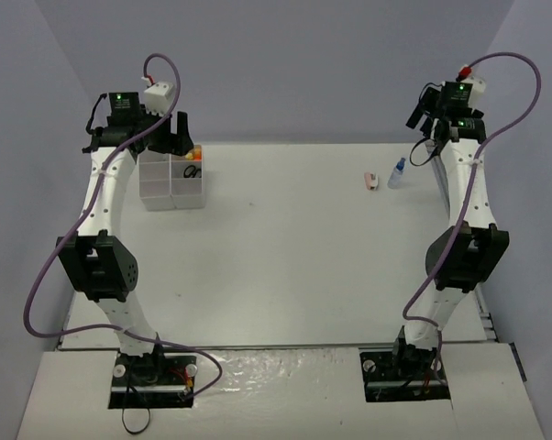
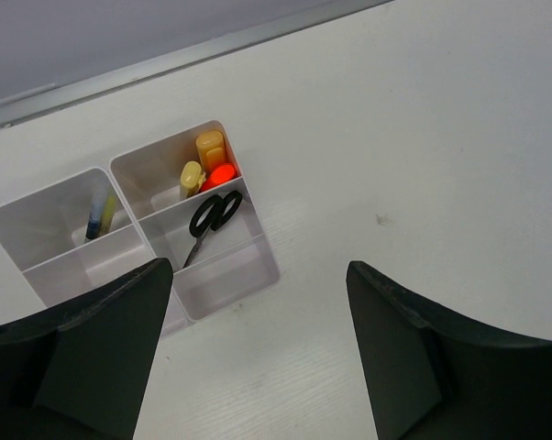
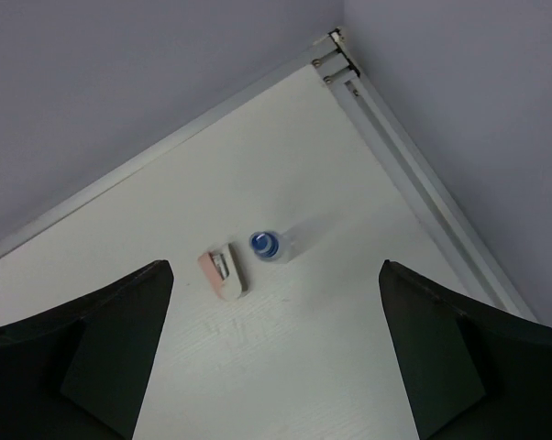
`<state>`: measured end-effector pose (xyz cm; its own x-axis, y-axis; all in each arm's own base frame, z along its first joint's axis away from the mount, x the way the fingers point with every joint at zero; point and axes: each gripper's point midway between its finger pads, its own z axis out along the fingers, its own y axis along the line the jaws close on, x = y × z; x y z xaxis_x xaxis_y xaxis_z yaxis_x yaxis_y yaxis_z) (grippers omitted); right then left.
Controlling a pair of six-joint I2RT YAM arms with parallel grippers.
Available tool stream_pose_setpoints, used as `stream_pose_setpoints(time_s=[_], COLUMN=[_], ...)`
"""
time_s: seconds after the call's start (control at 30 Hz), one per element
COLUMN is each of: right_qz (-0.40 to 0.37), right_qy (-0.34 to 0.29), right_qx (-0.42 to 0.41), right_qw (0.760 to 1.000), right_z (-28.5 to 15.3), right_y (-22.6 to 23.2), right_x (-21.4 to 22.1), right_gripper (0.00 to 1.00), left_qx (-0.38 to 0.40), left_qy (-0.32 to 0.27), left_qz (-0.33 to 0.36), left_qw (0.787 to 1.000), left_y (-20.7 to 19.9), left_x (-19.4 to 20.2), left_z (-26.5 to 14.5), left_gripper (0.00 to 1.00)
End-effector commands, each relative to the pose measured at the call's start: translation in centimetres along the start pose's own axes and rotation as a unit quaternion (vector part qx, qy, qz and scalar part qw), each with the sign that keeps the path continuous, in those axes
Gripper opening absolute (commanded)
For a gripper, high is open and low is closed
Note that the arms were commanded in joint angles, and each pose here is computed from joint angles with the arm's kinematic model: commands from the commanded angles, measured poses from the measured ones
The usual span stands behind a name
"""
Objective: Sort the stationery into containers
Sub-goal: Pick up the stationery from the center of the board.
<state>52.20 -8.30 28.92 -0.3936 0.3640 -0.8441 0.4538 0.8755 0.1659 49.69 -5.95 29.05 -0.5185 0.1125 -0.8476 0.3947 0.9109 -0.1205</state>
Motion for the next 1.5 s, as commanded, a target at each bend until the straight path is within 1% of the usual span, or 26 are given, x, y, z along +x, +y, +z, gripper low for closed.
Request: stream_pose_setpoints(time_s=[0.0,0.2,0.27,0.43,0.57,0.7,0.83,0.97,1.1,1.27,1.3,1.43,1.47], right_qz=[-0.01,-0.04,-0.046,-0.054,-0.057,-0.075,-0.089,-0.086,-0.087,-0.087,-0.089,-0.09,-0.091], right_qy=[0.019,0.037,0.046,0.071,0.089,0.119,0.13,0.128,0.137,0.151,0.152,0.147,0.145], right_qx=[0.046,0.049,0.045,0.037,0.038,0.012,0.008,0.016,0.021,0.034,0.034,0.038,0.039], right_qw=[0.999,0.997,0.997,0.995,0.994,0.99,0.988,0.988,0.987,0.984,0.984,0.984,0.984], right_z=[4.6,9.1,10.0,11.0,11.5,11.4,11.9,12.7,13.4,14.0,14.2,14.6,14.7], right_y=[-1.0,-1.2,-1.2,-1.1,-1.4,-0.2,0.5,0.4,0.2,-0.5,-0.6,-0.6,-0.6], right_x=[1.5,2.9,3.6,5.7,7.2,9.7,11.1,11.3,12.2,13.7,13.8,13.6,13.5], right_gripper=[0.93,0.89,0.86,0.82,0.82,0.85,0.86,0.83,0.76,0.75,0.73,0.52,0.5], left_qx=[0.005,-0.014,-0.017,-0.022,-0.022,-0.02,-0.019,-0.018,-0.02,-0.022,-0.022,-0.022,-0.022], left_qy=[-0.037,-0.015,-0.008,0.0,0.004,0.005,0.007,0.007,0.007,0.007,0.007,0.008,0.007], left_qz=[0.033,0.046,0.045,0.044,0.04,0.036,0.035,0.034,0.037,0.039,0.039,0.041,0.041], left_qw=[0.999,0.999,0.999,0.999,0.999,0.999,0.999,0.999,0.999,0.999,0.999,0.999,0.999], left_y=[-1.6,-1.4,-1.4,-1.3,-1.2,-1.3,-1.3,-1.3,-1.3,-1.3,-1.3,-1.3,-1.3], left_x=[-2.9,-1.6,-1.1,-0.6,-0.4,-0.4,-0.2,-0.2,-0.2,-0.2,-0.2,-0.2,-0.3], left_z=[-3.6,-4.9,-5.1,-5.3,-5.1,-4.9,-4.8,-4.8,-5.0,-5.2,-5.2,-5.2,-5.2], left_gripper=[0.74,0.74,0.75,0.75,0.75,0.75,0.75,0.75,0.75,0.75,0.75,0.75,0.75])
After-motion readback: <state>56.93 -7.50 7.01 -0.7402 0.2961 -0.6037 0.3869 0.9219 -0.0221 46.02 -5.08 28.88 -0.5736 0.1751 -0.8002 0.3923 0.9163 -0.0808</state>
